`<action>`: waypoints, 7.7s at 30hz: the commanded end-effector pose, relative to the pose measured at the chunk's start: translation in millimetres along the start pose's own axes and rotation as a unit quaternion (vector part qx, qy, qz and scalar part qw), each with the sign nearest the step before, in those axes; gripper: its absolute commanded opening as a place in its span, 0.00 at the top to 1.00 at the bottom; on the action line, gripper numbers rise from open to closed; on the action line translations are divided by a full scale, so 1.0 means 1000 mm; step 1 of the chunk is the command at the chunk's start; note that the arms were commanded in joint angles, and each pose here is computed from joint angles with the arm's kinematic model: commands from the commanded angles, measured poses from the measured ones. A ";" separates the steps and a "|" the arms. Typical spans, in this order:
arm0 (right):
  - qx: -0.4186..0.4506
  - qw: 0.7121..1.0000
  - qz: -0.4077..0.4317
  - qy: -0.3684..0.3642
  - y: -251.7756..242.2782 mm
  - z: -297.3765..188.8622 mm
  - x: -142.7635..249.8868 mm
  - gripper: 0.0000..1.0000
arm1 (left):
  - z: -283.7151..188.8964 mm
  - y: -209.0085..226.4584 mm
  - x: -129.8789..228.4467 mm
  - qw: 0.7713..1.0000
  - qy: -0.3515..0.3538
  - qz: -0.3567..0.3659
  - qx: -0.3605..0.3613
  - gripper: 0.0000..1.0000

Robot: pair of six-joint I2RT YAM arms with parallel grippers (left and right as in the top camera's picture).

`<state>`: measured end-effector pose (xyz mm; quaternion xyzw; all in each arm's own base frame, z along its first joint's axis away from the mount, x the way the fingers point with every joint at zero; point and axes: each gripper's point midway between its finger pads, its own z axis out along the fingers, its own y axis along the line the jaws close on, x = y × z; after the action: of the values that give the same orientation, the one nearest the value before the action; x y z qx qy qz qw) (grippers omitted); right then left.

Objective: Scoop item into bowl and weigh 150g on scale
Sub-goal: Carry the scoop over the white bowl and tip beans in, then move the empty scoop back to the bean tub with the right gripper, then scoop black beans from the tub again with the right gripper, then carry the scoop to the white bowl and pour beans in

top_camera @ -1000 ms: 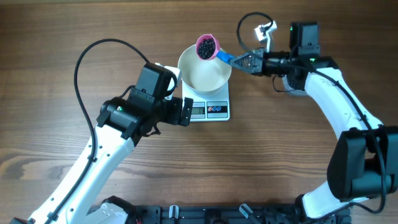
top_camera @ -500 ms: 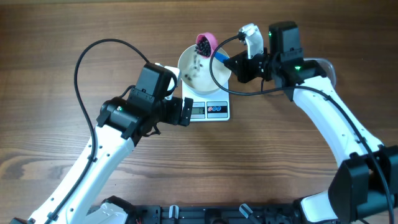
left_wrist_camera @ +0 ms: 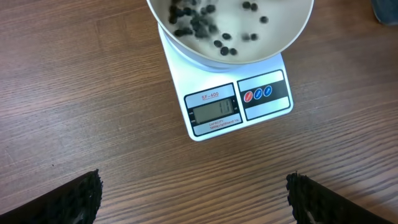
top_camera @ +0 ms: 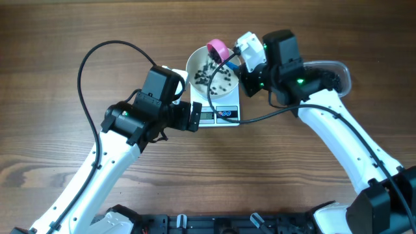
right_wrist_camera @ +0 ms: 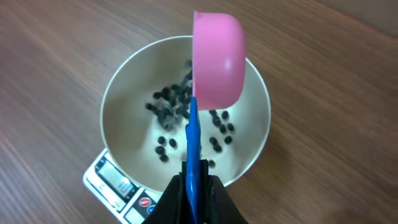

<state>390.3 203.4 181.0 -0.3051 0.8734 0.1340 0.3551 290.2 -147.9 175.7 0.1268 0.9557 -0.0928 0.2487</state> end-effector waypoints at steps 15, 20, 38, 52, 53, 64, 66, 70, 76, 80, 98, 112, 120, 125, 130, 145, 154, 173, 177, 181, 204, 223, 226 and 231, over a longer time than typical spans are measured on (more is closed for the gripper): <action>0.031 0.999 -0.040 -0.003 0.012 -0.027 -0.011 0.96 | 0.001 0.001 0.000 1.000 0.001 -0.005 -0.002 0.00; 0.060 0.997 -0.037 -0.027 0.004 -0.040 -0.023 0.96 | 0.001 0.001 0.000 1.000 0.001 -0.005 -0.002 0.00; 0.093 0.985 0.078 -0.122 -0.005 -0.064 -0.062 0.96 | 0.001 0.001 0.000 1.000 0.001 -0.005 -0.002 0.00; 0.290 0.912 0.278 0.084 -0.181 -0.186 0.129 0.96 | 0.001 0.001 0.000 1.000 0.001 -0.005 -0.002 0.00; 0.282 0.913 0.277 0.104 -0.180 -0.179 0.136 0.96 | 0.001 0.001 0.000 1.000 0.001 -0.005 -0.002 0.00; 0.233 0.905 0.291 0.206 -0.196 -0.115 0.183 0.96 | 0.001 0.001 0.000 1.000 0.001 -0.005 -0.002 0.00; 0.233 0.905 0.291 0.203 -0.197 -0.114 0.182 0.96 | 0.001 0.001 0.000 1.000 0.001 -0.005 -0.002 0.00; 0.208 0.912 0.294 0.198 -0.193 -0.101 0.180 0.96 | 0.001 0.001 0.000 1.000 0.001 -0.005 -0.002 0.00; 0.110 0.934 0.290 0.176 -0.160 -0.066 0.162 0.96 | 0.001 0.001 0.000 1.000 0.001 -0.005 -0.002 0.00; 0.089 0.942 0.268 0.182 -0.152 -0.067 0.162 0.96 | 0.001 0.001 0.000 1.000 0.001 -0.005 -0.002 0.00; 0.017 0.946 0.287 0.147 -0.158 -0.083 0.175 0.96 | 0.001 0.001 0.000 1.000 0.001 -0.005 -0.002 0.00; -0.039 0.924 0.365 0.102 -0.168 -0.084 0.186 0.96 | 0.001 0.001 0.000 1.000 0.001 -0.005 -0.002 0.00; -0.055 0.913 0.397 0.070 -0.176 -0.092 0.187 0.96 | 0.001 0.001 0.000 1.000 0.001 -0.005 -0.002 0.00; -0.052 0.904 0.419 0.058 -0.182 -0.097 0.189 0.96 | 0.001 0.001 0.000 1.000 0.001 -0.005 -0.002 0.00; -0.041 0.893 0.445 0.047 -0.191 -0.103 0.193 0.96 | 0.001 0.001 0.000 1.000 0.001 -0.005 -0.002 0.00; -0.083 0.846 0.524 -0.055 -0.208 -0.138 0.187 0.96 | 0.001 0.001 0.000 1.000 0.001 -0.005 -0.002 0.00; -0.126 0.814 0.557 -0.110 -0.208 -0.155 0.174 0.96 | 0.001 0.001 0.000 1.000 0.001 -0.005 -0.002 0.00; -0.366 0.774 0.506 -0.103 -0.112 -0.117 0.060 0.96 | 0.001 0.001 0.000 1.000 0.001 -0.005 -0.002 0.00; -0.410 0.791 0.450 -0.065 -0.068 -0.091 0.028 0.96 | 0.001 0.001 0.000 1.000 0.001 -0.005 -0.002 0.00; -0.347 0.847 0.402 -0.011 -0.037 -0.042 0.021 0.96 | 0.001 0.001 0.000 1.000 0.001 -0.005 -0.002 0.00; -0.038 0.997 0.058 -0.033 -0.005 -0.015 -0.013 0.95 | 0.001 0.001 0.000 1.000 0.001 -0.005 -0.002 0.00; 0.083 0.986 -0.141 0.017 -0.002 -0.019 -0.005 0.96 | 0.001 0.001 0.000 1.000 0.001 -0.005 -0.002 0.00; 0.077 0.992 -0.096 0.001 0.001 -0.019 -0.011 0.96 | 0.001 0.001 0.000 1.000 0.001 -0.005 -0.002 0.00; 0.055 0.994 -0.007 -0.095 0.007 -0.040 -0.052 0.96 | 0.001 0.001 0.000 1.000 0.001 -0.005 -0.002 0.00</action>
<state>394.3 208.1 200.2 -0.3230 0.8555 0.0606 0.4002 290.2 -147.9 175.6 0.1267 0.9558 -0.0928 0.2485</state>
